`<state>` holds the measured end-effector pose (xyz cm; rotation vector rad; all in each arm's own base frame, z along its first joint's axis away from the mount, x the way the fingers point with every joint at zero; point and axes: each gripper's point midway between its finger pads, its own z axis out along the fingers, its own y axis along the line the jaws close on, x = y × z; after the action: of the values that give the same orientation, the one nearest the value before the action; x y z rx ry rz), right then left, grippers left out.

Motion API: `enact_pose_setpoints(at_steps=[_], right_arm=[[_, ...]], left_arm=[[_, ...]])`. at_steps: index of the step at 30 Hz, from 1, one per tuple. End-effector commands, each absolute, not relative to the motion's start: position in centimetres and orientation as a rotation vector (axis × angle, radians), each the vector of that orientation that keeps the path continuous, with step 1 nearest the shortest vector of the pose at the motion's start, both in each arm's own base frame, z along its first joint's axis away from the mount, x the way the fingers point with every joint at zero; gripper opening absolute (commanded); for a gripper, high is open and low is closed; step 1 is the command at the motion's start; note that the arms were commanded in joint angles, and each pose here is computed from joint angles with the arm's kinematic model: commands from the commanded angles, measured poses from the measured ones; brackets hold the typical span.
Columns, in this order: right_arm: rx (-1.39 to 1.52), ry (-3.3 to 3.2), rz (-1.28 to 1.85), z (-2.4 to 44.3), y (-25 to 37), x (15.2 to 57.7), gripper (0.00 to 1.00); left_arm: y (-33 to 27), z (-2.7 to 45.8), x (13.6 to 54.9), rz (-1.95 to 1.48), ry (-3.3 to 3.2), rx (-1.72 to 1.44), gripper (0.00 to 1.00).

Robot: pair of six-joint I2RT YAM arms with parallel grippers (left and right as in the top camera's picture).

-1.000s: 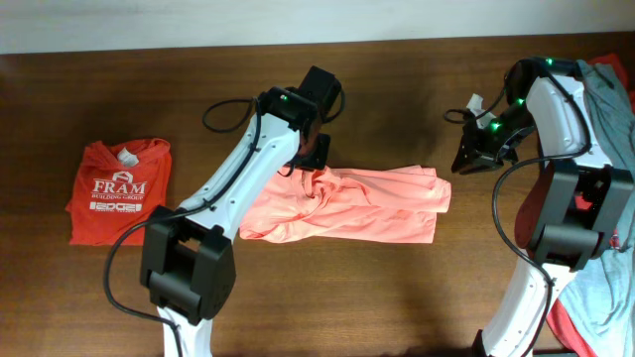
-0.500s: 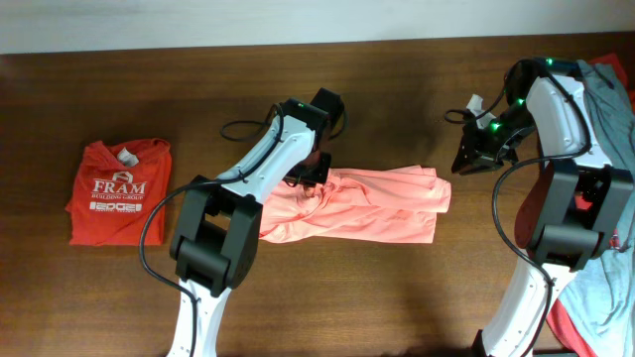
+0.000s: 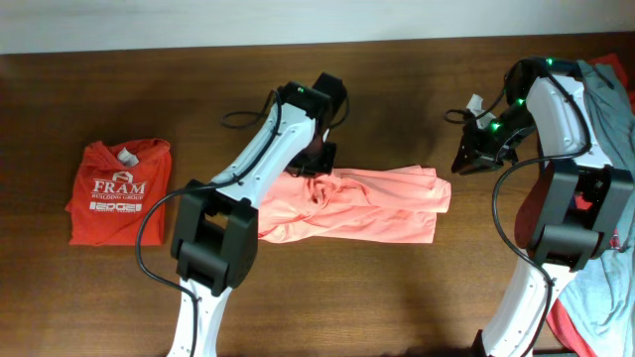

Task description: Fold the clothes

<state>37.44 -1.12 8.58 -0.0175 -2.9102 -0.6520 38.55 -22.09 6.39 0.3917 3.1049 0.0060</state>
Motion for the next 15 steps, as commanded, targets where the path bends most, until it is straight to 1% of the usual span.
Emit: enact_pose_setpoints(at_steps=[1,7,15], right_arm=[[-0.007,-2.934,-0.669,9.3,-1.1,37.8,0.20],[-0.007,-2.934,-0.670,9.3,-1.1,37.8,0.20],[-0.010,-2.925,-0.671,9.4,-1.1,37.6,0.20]], left_arm=[[-26.0,6.9,37.0,-0.191,3.107,0.511,0.00],[-29.3,5.9,34.8,-0.160,3.087,0.655,0.00],[-30.4,3.4,33.0,-0.063,3.111,0.749,0.00]])
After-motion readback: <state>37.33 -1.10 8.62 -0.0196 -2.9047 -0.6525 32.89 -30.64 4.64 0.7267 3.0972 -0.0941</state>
